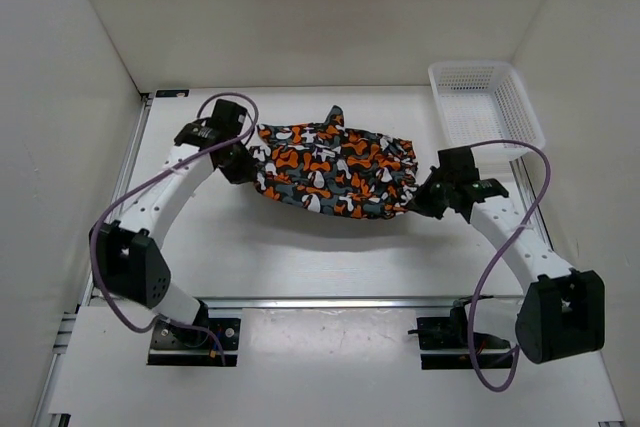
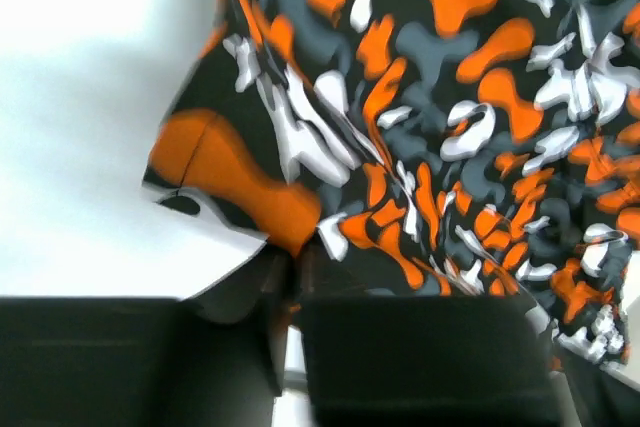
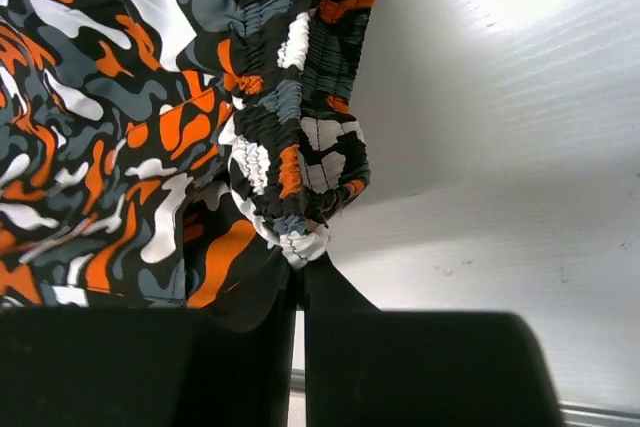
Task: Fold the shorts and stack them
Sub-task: Flatten the shorts out
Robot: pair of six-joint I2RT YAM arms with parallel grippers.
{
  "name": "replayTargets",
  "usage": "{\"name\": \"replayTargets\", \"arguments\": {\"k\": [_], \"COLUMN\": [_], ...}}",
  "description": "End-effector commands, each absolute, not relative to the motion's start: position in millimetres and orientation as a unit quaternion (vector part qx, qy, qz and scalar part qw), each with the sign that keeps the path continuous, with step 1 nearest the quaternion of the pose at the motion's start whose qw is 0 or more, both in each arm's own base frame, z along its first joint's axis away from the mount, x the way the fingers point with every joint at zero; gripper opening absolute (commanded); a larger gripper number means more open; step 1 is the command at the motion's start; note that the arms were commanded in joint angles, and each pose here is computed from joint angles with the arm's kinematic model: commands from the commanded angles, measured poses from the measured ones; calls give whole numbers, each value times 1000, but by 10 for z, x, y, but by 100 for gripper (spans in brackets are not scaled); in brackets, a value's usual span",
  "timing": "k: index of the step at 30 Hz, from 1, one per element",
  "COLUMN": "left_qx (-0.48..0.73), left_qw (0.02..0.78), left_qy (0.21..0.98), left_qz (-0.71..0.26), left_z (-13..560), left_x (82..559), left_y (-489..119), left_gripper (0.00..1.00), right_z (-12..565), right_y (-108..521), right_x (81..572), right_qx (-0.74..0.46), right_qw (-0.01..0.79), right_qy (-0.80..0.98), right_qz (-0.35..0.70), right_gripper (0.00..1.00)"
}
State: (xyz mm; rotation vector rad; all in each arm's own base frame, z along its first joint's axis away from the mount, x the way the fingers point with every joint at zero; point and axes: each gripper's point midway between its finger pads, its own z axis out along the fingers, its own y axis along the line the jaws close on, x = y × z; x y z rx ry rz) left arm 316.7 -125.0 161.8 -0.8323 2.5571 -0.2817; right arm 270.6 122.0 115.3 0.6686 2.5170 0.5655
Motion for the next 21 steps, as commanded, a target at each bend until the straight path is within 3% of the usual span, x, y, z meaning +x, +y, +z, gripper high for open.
{"name": "replayTargets", "arguments": {"k": [1,2,3,4,5,7,9,10,17,20,21], "left_qx": [-289,-279,-272,-270,-263,-258,-258,-255,-282,-279,-281], "left_qw": [216,221,216,210,197,187,202,211,234,219,201], "left_qy": [932,934,937,939,944,948,944,943,930,935,938], "left_qz": [-34,-35,-38,-32,-22,-20,-29,-26,5,-7,-1], "left_z": [1464,1467,1418,1356,1254,1224,1368,1418,1569,1440,1288], "left_x": [3382,3483,3552,3617,3704,3704,3619,3567,2874,2615,2532], "left_y": [-1047,-1073,-1117,-1098,-1120,-1134,-1108,-1064,-554,-559,-534], "left_gripper": [23,39,73,79,81,83,85,85,84,57,48], "right_z": [1082,1000,967,938,918,961,1022,1067,1322,1288,1276], "right_y": [1088,1097,1072,1036,1046,1066,1040,1030,809,733,729], "right_x": [2685,2715,2755,2803,2877,2918,2918,2890,2482,2344,2323], "right_qx": [266,273,277,283,273,265,259,253,237,225,225], "right_qw": [208,192,192,190,186,186,195,199,243,249,249], "right_qy": [926,929,930,930,934,936,936,937,933,936,936], "right_qz": [168,161,149,141,136,139,135,135,122,109,109], "right_gripper": [0,23,34,42,43,45,68,73,76,69,60]}}
